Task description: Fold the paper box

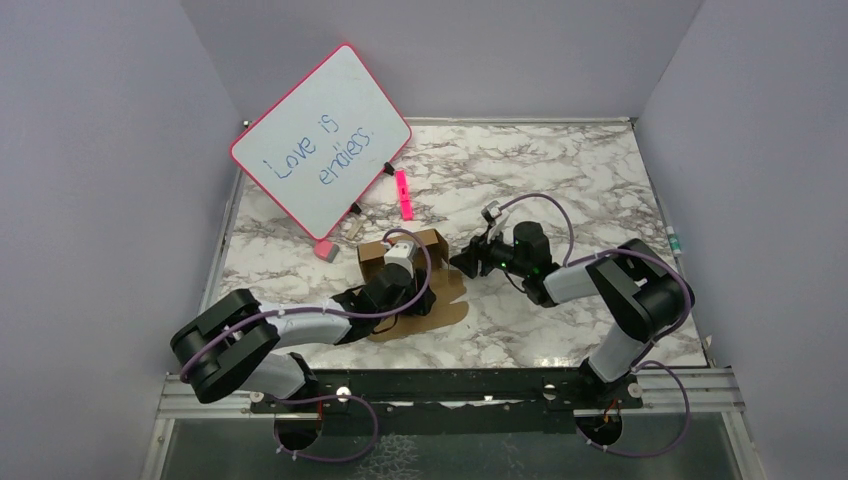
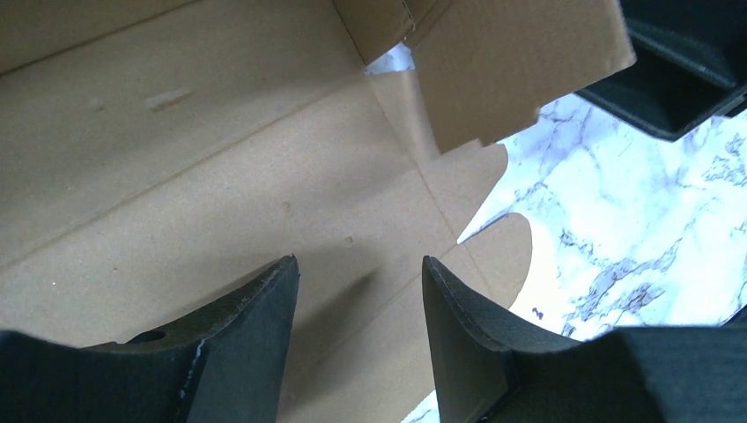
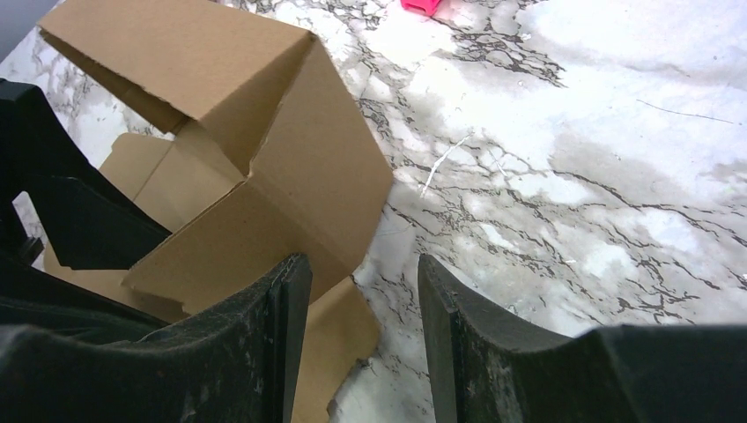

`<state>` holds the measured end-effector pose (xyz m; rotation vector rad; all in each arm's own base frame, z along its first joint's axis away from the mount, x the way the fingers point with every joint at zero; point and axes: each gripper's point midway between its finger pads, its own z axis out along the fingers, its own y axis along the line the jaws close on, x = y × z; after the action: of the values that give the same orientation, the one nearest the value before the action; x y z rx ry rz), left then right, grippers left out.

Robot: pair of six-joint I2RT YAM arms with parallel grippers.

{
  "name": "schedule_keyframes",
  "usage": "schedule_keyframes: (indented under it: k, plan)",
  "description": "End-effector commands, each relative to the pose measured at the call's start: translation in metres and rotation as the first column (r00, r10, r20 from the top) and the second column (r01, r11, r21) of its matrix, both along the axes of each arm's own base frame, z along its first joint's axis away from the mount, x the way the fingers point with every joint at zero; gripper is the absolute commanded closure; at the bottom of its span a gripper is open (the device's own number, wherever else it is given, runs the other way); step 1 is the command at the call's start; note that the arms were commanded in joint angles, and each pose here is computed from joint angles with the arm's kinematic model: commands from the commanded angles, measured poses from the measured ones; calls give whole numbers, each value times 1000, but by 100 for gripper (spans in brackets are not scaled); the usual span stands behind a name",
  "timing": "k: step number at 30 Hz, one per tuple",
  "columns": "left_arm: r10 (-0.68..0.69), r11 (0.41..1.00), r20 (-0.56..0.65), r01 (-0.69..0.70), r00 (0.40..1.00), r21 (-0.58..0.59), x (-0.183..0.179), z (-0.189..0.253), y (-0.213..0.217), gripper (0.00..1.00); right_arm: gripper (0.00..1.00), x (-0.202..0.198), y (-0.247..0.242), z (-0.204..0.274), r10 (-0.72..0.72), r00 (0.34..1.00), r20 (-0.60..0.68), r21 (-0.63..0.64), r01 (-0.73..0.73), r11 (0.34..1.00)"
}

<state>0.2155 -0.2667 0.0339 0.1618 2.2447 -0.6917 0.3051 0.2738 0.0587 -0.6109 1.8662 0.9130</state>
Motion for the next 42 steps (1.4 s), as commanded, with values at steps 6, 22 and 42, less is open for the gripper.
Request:
schedule_keyframes:
  k: [6, 22, 42]
  plan:
    - [-140, 990, -3, 140, 990, 19, -22, 38, 0, 38, 47, -6, 12, 6, 102, 993, 54, 19, -104, 994]
    - [92, 988, 256, -121, 962, 100, 69, 163, 56, 32, 46, -11, 18, 3, 161, 986, 53, 28, -162, 986]
    - [0, 991, 114, -16, 993, 133, 116, 97, 34, 27, 44, -8, 26, 2, 195, 979, 63, 28, -197, 980]
